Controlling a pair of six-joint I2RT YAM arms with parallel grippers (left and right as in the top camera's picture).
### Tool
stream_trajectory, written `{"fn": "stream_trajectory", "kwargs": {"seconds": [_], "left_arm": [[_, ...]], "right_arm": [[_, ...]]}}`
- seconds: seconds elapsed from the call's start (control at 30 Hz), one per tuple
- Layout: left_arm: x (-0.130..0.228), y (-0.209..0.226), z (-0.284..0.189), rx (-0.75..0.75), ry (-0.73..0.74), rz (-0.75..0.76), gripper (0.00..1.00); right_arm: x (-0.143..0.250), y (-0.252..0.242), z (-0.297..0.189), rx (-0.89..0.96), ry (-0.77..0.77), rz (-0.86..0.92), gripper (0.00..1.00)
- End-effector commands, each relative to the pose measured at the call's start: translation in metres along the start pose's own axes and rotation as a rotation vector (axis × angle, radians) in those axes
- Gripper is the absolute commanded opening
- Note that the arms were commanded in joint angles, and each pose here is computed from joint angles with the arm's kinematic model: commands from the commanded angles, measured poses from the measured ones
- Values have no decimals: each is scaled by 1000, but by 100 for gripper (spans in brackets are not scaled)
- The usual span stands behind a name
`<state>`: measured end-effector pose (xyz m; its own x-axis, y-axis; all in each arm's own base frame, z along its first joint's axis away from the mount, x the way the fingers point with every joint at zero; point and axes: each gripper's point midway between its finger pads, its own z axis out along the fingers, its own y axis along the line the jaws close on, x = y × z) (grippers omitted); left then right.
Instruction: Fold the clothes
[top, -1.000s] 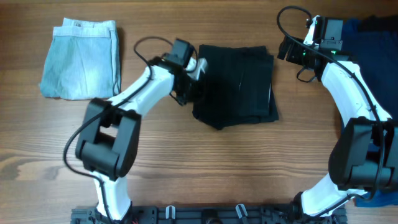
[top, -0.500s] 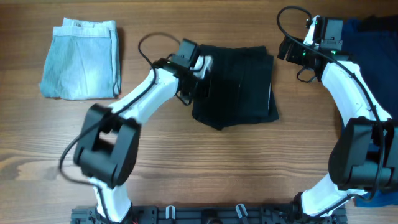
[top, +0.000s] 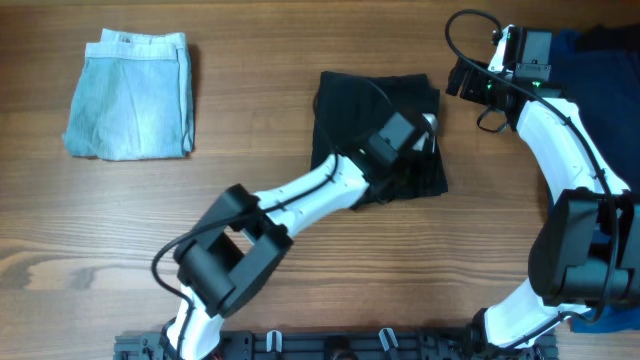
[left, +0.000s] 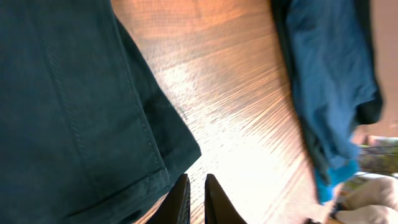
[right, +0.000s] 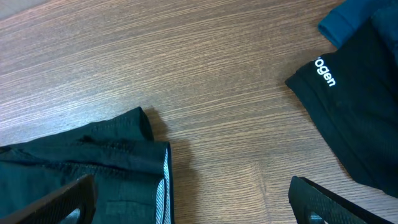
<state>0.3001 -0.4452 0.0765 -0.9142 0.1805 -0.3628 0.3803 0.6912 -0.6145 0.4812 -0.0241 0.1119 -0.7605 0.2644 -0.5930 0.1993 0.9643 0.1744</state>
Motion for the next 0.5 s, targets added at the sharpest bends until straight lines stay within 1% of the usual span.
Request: {"fn": "stream_trajectory", "kwargs": {"seconds": [0.0,0.1,0.2,0.23,0.3,0.37,0.47], "left_arm": [[12,19,25,-137,-36,17,10],[24,44,39,-233,-26,15,11],[26,79,37,-371,-33,-2,12],[27,92,33,-418,-29,-13,12],[30,111,24,-478,-2,-39,8],[40,139,8,-557,66,-93,4],[52,176,-19,-659,154,-180,4]], "right_arm": [[0,-2,1,12,-2,-3,100],[0,-2,1,12,-2,-4,100],[0,-2,1,13,-2,-3,99],[0,-2,1,12,-2,-3,99],[0,-2,1,12,-2,-3,99],[0,-2,1,13,-2,-3,100],[0,-2,1,13,-2,-3,99]]}}
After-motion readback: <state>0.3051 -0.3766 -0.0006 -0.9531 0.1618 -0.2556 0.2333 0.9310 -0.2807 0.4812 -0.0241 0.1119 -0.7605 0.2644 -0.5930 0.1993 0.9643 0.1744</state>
